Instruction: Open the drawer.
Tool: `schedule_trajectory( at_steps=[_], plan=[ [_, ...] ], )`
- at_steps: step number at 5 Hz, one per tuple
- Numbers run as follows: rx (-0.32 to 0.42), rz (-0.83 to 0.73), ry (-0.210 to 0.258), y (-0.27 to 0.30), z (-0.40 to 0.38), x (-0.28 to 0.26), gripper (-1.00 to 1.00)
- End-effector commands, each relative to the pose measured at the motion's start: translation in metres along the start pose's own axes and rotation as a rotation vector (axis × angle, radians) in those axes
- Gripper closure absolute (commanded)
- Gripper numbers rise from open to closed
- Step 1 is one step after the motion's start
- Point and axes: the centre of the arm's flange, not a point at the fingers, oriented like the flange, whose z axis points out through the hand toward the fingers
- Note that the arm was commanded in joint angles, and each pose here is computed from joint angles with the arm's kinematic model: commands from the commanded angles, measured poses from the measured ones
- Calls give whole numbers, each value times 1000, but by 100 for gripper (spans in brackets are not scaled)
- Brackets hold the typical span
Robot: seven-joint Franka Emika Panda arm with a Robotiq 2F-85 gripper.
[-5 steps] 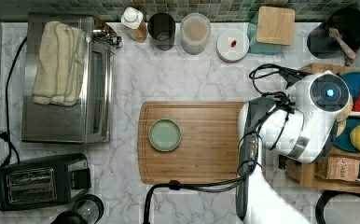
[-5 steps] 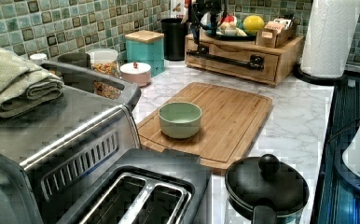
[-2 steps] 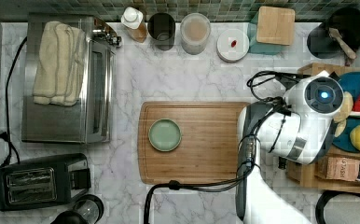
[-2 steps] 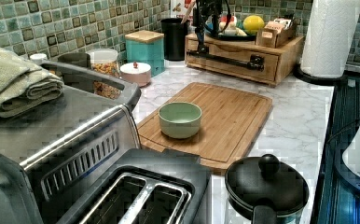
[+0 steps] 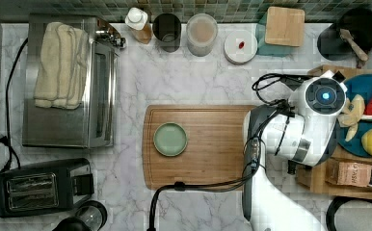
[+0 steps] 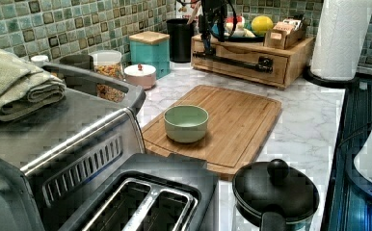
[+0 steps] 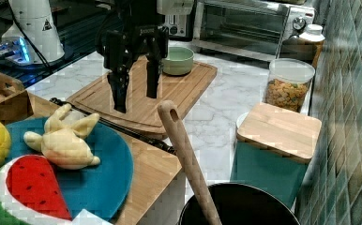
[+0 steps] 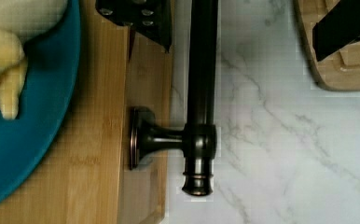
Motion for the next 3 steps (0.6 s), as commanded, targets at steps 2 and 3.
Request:
schedule_trajectory(
  at_steps=[2, 3],
  plan=[
    [-29, 98, -2, -1, 17, -28, -100],
    [-25, 96, 11, 10, 36, -32, -100]
  ],
)
